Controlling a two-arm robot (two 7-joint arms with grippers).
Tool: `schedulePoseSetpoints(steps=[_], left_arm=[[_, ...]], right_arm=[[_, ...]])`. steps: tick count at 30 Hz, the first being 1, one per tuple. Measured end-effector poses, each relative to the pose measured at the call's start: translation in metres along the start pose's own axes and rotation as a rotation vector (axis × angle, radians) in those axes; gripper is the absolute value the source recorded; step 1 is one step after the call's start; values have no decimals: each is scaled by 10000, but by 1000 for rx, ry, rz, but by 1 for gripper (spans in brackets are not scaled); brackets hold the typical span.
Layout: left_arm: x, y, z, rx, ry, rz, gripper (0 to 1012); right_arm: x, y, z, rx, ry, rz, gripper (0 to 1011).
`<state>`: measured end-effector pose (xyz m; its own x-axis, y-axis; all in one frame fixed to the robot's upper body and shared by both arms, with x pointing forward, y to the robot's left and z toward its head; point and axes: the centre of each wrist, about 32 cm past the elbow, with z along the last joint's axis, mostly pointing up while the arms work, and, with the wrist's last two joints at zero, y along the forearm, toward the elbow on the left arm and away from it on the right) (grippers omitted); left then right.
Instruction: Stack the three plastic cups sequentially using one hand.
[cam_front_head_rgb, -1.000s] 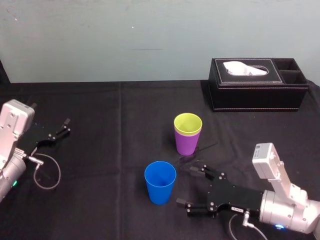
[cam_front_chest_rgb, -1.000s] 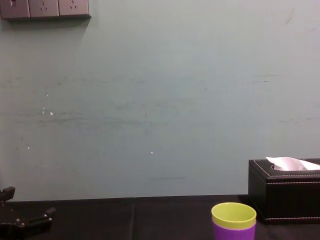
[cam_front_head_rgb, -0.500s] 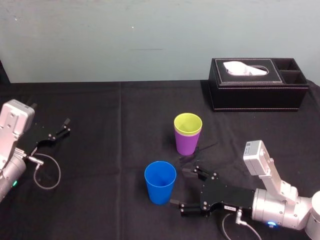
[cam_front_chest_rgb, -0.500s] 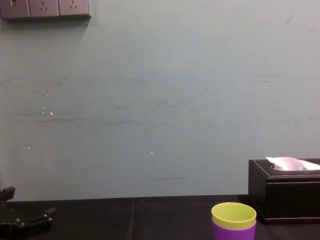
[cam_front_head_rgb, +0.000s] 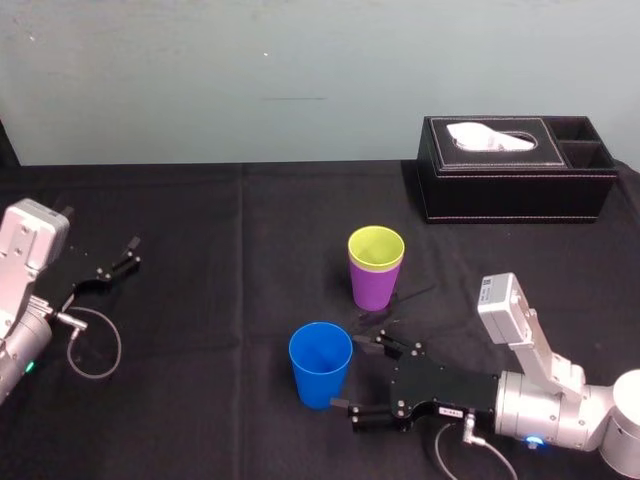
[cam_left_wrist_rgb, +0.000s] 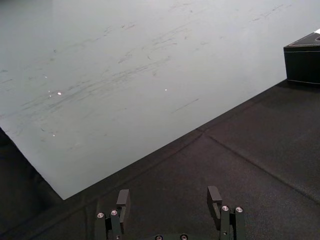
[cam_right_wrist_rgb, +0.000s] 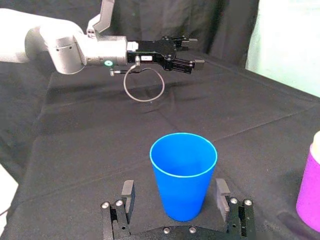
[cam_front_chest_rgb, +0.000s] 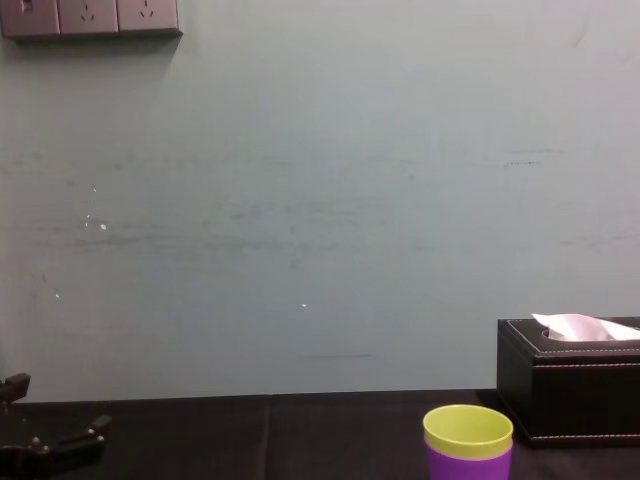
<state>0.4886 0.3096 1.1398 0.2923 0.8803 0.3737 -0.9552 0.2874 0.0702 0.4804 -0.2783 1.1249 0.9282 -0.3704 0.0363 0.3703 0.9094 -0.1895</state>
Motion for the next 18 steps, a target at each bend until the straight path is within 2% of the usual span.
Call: schedulePoseSetpoints(steps=[18], left_arm=[[0, 0, 0, 0, 0, 0, 1010]], right_arm=[[62, 115, 11, -1, -9, 5, 1004]])
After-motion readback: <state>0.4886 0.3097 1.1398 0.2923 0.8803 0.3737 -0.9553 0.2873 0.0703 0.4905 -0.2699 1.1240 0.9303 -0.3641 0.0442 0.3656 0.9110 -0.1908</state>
